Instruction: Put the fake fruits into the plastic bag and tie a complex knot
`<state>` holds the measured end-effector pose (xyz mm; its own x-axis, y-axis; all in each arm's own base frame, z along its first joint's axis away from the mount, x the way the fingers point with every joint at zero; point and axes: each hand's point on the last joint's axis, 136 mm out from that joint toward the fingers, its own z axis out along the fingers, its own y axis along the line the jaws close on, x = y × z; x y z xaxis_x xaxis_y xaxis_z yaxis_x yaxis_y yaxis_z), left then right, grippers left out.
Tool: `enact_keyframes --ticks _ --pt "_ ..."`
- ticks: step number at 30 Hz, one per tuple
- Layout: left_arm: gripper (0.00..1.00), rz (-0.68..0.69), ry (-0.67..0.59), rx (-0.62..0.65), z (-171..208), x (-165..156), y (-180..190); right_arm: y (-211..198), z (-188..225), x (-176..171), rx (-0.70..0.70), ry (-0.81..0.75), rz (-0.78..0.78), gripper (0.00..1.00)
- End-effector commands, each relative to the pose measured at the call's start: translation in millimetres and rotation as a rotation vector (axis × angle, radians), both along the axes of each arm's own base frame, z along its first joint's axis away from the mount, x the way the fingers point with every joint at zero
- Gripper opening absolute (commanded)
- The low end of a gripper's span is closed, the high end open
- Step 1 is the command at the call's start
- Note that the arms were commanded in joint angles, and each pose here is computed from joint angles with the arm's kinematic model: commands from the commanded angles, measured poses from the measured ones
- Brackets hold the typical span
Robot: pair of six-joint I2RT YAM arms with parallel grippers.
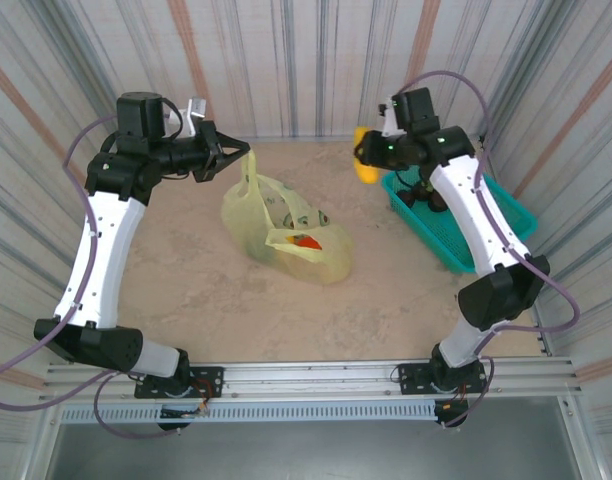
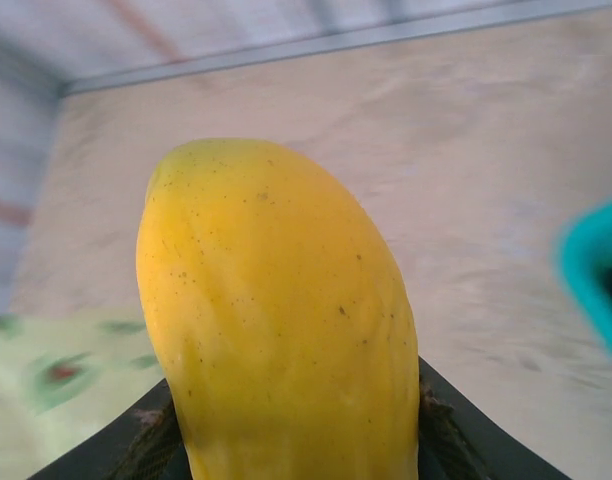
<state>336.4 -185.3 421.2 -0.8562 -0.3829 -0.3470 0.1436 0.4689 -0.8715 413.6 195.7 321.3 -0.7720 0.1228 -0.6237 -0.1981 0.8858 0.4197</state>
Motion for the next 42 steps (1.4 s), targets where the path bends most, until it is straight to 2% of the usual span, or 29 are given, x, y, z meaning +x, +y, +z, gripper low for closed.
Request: enact_keyframes --ticks 1,3,8,16,20,21,28,31,39,41,42 --pt "0.00 0.002 -0.042 0.008 10 -11 5 54 13 -14 0.120 -0.004 0.192 0.50" --pt "0.00 0.003 -0.044 0.010 10 -13 6 85 13 -28 0.133 -0.021 0.310 0.49" --pt "0.00 0.010 -0.042 0.013 7 -18 9 131 7 -59 0.113 -0.046 0.499 0.51" --pt "0.00 0.012 -0.051 0.009 8 -23 12 172 -24 -86 0.020 -0.040 0.627 0.52" --pt "0.00 0.012 -0.056 0.006 10 -23 12 189 -24 -95 0.055 -0.060 0.657 0.52" --pt "0.00 0.012 -0.055 0.006 10 -23 12 190 -37 -96 0.056 -0.031 0.655 0.52" --pt "0.00 0.009 -0.056 0.005 9 -26 12 203 -31 -80 0.074 -0.097 0.566 0.54" --pt "0.00 0.011 -0.063 0.004 11 -26 13 203 -47 -76 0.060 -0.076 0.548 0.55" --pt "0.00 0.019 -0.076 0.011 13 -29 17 169 -104 -113 -0.131 0.018 0.649 0.55" --pt "0.00 0.020 -0.075 0.009 13 -29 17 159 -114 -119 -0.165 0.037 0.646 0.61" --pt "0.00 0.020 -0.077 0.009 13 -29 17 155 -118 -121 -0.181 0.045 0.644 0.69"
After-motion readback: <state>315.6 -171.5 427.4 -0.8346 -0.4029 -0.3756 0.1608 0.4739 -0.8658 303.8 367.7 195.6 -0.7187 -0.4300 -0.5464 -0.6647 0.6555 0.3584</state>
